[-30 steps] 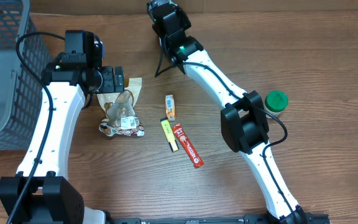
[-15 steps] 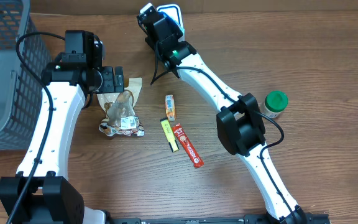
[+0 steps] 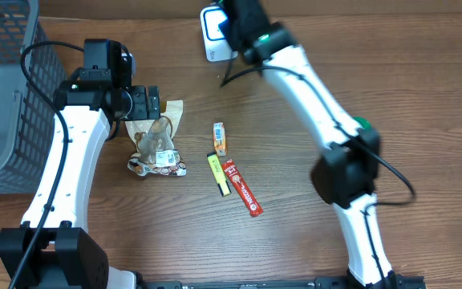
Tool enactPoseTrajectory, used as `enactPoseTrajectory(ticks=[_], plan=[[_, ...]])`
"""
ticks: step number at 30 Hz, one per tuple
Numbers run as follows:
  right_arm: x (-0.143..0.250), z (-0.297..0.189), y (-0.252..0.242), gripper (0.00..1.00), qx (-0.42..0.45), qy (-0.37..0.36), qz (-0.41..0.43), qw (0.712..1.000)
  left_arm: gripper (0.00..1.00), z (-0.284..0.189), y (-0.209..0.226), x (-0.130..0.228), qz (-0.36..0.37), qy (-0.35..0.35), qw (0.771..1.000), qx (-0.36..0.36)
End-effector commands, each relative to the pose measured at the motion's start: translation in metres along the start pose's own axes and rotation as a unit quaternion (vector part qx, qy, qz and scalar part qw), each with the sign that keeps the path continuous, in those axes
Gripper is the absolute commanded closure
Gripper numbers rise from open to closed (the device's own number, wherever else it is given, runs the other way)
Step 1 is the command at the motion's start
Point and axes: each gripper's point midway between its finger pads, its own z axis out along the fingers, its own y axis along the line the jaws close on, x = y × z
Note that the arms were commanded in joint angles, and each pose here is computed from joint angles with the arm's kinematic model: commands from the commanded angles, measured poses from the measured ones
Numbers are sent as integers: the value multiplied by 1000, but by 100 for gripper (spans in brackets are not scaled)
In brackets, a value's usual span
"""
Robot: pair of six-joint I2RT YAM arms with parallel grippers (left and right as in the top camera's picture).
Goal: Scan the item barcode
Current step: 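Lower the wipes packet beside the green jar and release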
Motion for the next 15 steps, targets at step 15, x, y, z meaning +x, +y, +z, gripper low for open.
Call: enactPoseTrajectory(ticks=[15], plan=[[215,-74,-16,95,-248,390,130,877,0,-3,0,-6,3,-8,1000,-3]])
